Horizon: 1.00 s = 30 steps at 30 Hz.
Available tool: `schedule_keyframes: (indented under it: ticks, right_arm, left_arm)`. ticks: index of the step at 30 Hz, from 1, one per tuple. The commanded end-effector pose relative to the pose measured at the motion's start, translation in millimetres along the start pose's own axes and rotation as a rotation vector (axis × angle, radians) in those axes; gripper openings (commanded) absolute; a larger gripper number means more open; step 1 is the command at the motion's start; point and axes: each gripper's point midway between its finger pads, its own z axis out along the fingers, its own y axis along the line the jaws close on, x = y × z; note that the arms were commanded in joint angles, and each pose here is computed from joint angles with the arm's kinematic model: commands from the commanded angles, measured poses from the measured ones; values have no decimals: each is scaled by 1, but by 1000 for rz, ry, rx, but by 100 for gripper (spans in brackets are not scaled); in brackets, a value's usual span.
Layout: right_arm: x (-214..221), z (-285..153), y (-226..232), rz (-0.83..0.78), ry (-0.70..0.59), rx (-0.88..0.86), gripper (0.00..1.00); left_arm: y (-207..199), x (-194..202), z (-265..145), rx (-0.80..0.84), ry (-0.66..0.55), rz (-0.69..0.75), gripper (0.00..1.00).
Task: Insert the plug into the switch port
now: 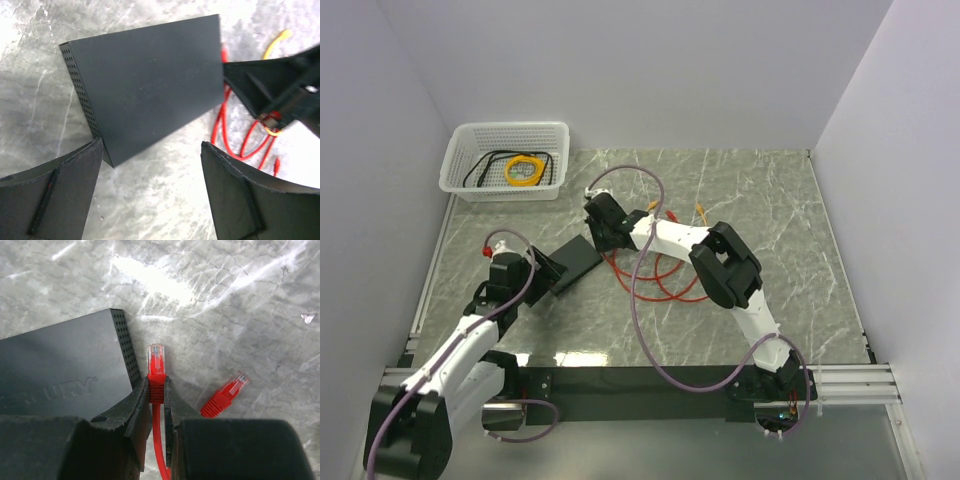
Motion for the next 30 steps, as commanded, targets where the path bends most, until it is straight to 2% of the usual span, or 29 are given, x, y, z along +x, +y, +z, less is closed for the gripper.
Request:
schedule_keyframes:
  ticks: [1,6,8,14,15,19,25,30]
  right_arm:
    - [-29,-18,-20,31,-90,51,0]
    - [-34,-39,-48,58,-130,107,0]
    - [-30,-50,-49,56,-139,111,0]
    - [-5,-80,-31,36,-169,86,0]
    - [-2,-84,-26,29,-179,70,0]
    - [25,-99,-14,-11,-166,27,0]
    - [45,-112,1,-13,-166,-49,0]
    - [50,-119,23,-11,-158,-155,0]
  left_arm:
    - [-16,-10,-14,43,-29,4,85]
    - [-19,-39,-20,2,-151,44,89]
    - [-20,-50,-17,-13,-197,43,96]
    - [-14,-79,-2,-78,-322,90,99]
    - [-26,-91,-1,-28,-370,93,99]
    - [-29,-108,8,-10,-405,142,99]
    - [-40,-124,23,77,-408,163,99]
    - [-53,-114,52,117,-279,225,99]
